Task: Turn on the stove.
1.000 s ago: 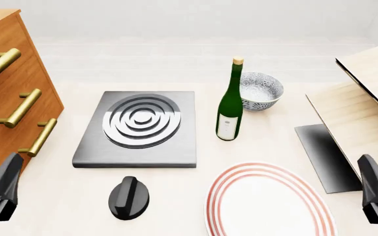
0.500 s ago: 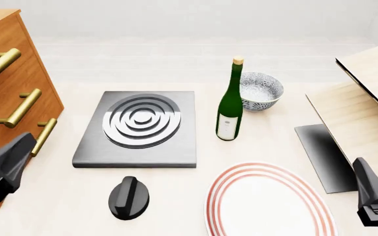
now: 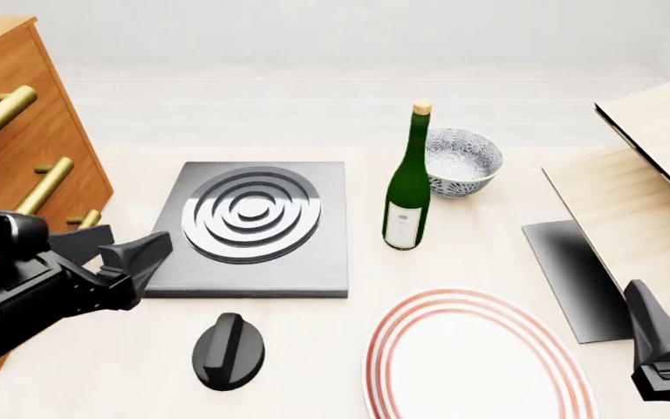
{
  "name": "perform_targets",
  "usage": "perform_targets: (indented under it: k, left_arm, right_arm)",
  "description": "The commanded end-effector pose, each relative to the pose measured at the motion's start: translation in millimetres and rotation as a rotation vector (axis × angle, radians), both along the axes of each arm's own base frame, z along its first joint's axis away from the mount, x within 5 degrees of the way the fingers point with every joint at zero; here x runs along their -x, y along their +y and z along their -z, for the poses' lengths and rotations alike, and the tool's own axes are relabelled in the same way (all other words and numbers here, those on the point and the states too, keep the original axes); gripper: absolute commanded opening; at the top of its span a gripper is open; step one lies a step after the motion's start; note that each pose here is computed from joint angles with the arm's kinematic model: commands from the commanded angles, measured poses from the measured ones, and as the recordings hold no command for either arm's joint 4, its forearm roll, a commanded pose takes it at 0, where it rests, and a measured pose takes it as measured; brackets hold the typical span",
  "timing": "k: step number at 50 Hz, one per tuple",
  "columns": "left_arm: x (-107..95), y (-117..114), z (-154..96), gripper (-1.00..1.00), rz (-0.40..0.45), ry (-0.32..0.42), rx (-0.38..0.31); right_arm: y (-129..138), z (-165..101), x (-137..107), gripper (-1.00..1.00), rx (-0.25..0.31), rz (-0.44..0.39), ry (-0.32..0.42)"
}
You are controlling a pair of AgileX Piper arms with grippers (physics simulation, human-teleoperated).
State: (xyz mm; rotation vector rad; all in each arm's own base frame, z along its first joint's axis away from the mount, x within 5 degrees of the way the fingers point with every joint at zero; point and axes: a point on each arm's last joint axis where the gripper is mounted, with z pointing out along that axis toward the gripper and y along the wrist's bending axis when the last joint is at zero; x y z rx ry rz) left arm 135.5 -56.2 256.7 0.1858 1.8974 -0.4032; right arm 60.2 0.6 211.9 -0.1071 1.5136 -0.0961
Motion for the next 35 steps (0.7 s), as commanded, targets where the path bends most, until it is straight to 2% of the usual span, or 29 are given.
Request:
perform_targets:
  k: [1, 12, 27, 35]
  left_arm:
    - [-19.7, -25.2, 27.8, 1.0, 0.081, 0.12, -0.033]
    - [-29.8, -44.8, 50.2, 1.0, 0.125, 0.203, -0.028]
    - [-41.5, -53.7, 57.3, 1.0, 0.136, 0.238, -0.059]
    - [-50.2, -57.2, 73.0, 1.0, 0.135, 0.26, -0.088]
  right_arm:
    - [0.4, 0.6, -0.5, 1.0, 0.024, -0.005, 0.007]
    - [0.5, 0.8, 0.5, 1.0, 0.017, -0.007, 0.005]
    - [0.7, 1.2, 0.4, 1.0, 0.024, -0.011, 0.01]
    - [0.9, 1.1, 0.1, 1.0, 0.026, -0.014, 0.01]
